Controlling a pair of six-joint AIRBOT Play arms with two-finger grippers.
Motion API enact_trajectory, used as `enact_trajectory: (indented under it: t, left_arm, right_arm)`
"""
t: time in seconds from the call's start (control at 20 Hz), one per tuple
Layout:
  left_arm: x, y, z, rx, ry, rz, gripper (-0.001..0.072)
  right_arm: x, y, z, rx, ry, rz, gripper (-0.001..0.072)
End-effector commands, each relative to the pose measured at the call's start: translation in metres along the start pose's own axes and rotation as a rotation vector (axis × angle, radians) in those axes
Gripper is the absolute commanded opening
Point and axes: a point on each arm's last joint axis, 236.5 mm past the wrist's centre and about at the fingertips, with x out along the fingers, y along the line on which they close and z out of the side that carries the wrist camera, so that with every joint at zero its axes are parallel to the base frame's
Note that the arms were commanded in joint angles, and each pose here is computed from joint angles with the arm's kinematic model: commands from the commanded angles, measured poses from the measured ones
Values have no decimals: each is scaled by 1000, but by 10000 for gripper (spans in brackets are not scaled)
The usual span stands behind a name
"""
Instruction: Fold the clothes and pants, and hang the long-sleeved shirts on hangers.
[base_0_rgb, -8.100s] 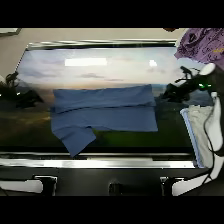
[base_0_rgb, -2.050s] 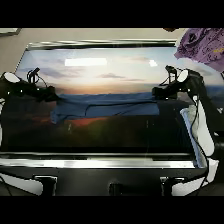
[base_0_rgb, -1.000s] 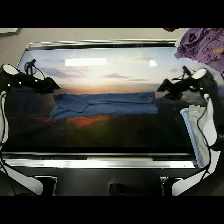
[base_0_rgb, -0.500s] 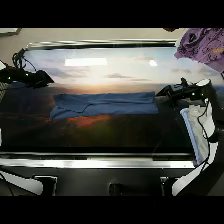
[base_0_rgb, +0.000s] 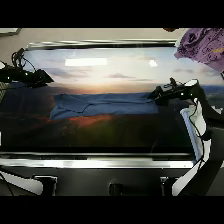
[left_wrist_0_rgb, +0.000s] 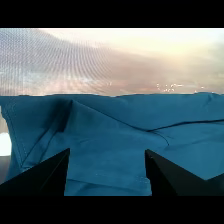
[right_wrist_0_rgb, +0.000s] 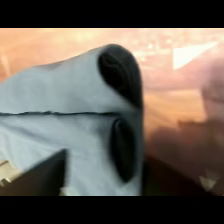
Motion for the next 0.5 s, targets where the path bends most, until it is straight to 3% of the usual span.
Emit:
enact_trajectory:
  t: [0.0,0.1,0.15,0.3,0.45]
  left_arm:
    - [0,0,0,-20,-1,0,539]
    - [0,0,0,-55,0,0,525]
    - [2,-1,-1,-63,4,-1,454]
    - [15,-19,-6,-53,30,-16,16]
    - [49,-61,-20,-44,79,-45,16]
  right_arm:
    - [14,2,0,-38,-8,-44,230]
    - [13,4,0,-32,-13,-42,27]
    - [9,6,1,-28,-22,-48,26]
    - [-17,8,4,-14,-78,-130,25]
    - [-59,7,0,-31,-134,-266,25]
